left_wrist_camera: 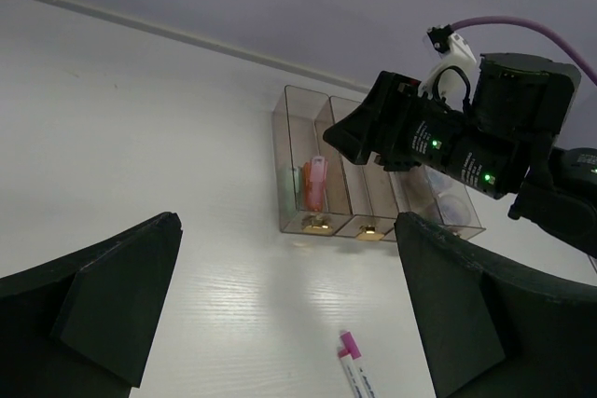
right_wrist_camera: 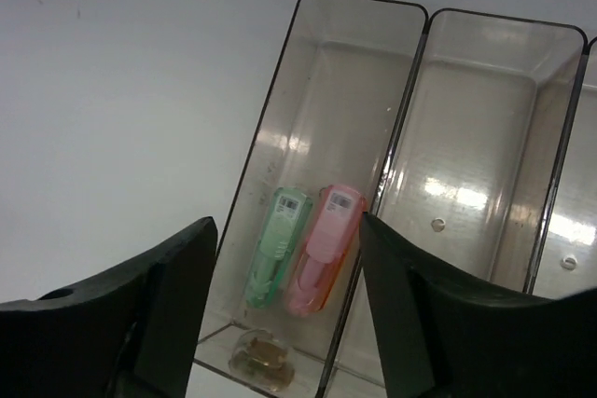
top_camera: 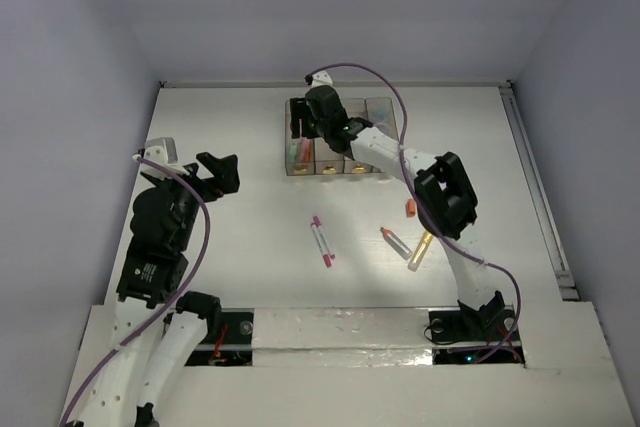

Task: Sort the stationery into containers
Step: Place the stationery in the storage box, then pick up the pen from the center of the board.

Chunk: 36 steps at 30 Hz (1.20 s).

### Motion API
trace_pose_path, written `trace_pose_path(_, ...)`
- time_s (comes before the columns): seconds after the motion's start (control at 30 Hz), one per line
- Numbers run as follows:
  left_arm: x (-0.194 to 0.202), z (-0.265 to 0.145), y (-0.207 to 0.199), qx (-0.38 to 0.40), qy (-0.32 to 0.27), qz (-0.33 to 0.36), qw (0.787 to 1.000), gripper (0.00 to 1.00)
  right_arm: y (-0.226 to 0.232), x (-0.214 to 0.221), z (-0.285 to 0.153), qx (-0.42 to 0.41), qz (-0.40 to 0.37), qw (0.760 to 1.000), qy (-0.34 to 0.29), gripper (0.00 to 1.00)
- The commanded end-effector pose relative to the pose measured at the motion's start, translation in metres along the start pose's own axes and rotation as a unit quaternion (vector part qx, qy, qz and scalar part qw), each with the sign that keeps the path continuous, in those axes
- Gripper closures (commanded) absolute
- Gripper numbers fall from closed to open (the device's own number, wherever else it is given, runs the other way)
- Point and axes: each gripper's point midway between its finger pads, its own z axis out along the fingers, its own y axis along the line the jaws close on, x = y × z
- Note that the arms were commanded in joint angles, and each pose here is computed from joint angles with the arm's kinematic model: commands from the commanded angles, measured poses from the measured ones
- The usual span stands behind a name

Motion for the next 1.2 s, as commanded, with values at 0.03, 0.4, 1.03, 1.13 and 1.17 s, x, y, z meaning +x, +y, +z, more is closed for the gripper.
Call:
trace_pose_path(0.03,-0.003,0.003,-0.006,0.016,-0.009,0.006,1.0,0.01,0.014,-0.05,-0.024,-0.032,0.008,0.998,-0.058,0.29)
trace_pose_path(0.4,0.0,0.007,-0.009,0.026,-0.002,0.01,1.0,0.11,0.036,0.056,-0.148,-0.148,-0.015,0.989,0.015,1.0)
trace_pose_path(1.03,0.007,0.013,-0.013,0.045,0.014,0.012,0.999,0.16,0.024,0.215,-0.19,-0.107,-0.116,0.965,0.212,0.58)
trace_pose_path(1.13,0.01,0.015,-0.012,0.042,0.02,0.014,0.999,0.09,0.026,0.218,-0.184,-0.104,-0.114,0.963,0.219,0.58)
trace_pose_path(1.17,0.01,0.015,-0.012,0.043,0.021,0.013,0.999,0.08,0.03,0.221,-0.185,-0.11,-0.117,0.962,0.22,0.58)
